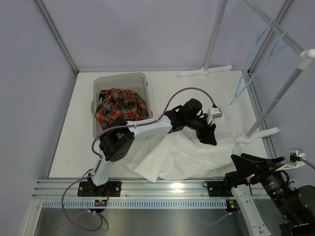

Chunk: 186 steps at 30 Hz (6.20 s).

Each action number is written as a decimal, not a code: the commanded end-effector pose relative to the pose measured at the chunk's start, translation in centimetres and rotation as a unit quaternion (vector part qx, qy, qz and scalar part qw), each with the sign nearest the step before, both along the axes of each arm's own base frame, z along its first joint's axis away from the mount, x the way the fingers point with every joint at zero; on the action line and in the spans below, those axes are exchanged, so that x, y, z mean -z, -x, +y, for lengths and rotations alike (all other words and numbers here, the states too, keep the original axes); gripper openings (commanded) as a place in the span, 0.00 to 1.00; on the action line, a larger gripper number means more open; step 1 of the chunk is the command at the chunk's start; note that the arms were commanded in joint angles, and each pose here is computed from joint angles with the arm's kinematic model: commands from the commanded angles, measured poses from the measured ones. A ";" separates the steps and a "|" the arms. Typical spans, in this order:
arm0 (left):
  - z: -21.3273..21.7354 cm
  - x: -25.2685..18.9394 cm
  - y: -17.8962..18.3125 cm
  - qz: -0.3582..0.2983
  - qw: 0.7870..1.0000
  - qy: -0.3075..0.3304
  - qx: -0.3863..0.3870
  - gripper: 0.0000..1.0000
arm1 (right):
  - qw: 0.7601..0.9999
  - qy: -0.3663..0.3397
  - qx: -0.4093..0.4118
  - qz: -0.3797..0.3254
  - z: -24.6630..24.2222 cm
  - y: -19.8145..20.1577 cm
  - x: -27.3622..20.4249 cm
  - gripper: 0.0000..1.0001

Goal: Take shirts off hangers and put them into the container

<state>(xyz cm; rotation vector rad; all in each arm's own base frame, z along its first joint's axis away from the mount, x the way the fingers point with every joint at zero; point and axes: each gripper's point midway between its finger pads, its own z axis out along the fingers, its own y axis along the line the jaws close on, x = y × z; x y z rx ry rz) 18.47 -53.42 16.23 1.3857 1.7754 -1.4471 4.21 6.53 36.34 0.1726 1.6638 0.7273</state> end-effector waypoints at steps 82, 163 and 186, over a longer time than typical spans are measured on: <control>47.4 -61.6 -17.5 -0.486 0.533 0.446 -0.531 0.00 | 0.986 -0.013 -0.107 0.127 5.1 -8.1 7.9 0.66; 56.3 -12.7 -22.1 -0.034 0.555 -0.052 -0.829 0.00 | 0.985 -0.047 -0.147 0.077 6.0 -4.8 5.4 0.67; 44.1 6.0 -25.3 0.213 0.656 -0.045 -0.722 0.00 | 0.987 -0.043 -0.133 0.079 5.5 -4.5 6.2 0.67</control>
